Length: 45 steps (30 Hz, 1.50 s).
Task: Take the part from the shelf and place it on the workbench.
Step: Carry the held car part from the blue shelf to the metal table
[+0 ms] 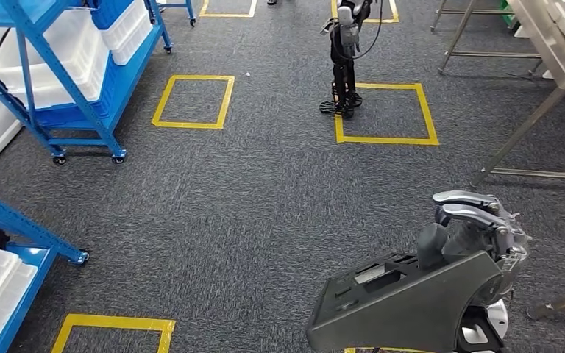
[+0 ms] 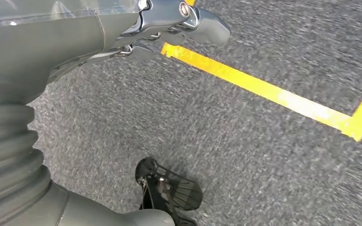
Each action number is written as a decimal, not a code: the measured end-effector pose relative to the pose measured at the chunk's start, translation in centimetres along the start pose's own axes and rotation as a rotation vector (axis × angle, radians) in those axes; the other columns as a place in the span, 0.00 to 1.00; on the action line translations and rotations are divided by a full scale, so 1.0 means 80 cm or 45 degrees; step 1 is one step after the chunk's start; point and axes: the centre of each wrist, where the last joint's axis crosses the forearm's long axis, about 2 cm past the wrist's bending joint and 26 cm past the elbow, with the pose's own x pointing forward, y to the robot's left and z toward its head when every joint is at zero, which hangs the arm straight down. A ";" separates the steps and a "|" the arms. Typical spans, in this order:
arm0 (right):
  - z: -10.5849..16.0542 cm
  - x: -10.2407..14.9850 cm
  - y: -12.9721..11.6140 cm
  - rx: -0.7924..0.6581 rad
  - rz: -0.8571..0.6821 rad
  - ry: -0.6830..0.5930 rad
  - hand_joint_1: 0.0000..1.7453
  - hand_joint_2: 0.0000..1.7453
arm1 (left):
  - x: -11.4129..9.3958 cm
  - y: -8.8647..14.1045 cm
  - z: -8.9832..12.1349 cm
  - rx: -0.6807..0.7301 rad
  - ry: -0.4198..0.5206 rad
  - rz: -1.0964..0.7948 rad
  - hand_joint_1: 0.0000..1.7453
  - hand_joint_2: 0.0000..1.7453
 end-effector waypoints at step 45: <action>-0.014 0.001 0.002 0.084 0.085 -0.185 1.00 1.00 | -0.010 -0.025 0.011 -0.141 0.037 -0.009 0.00 1.00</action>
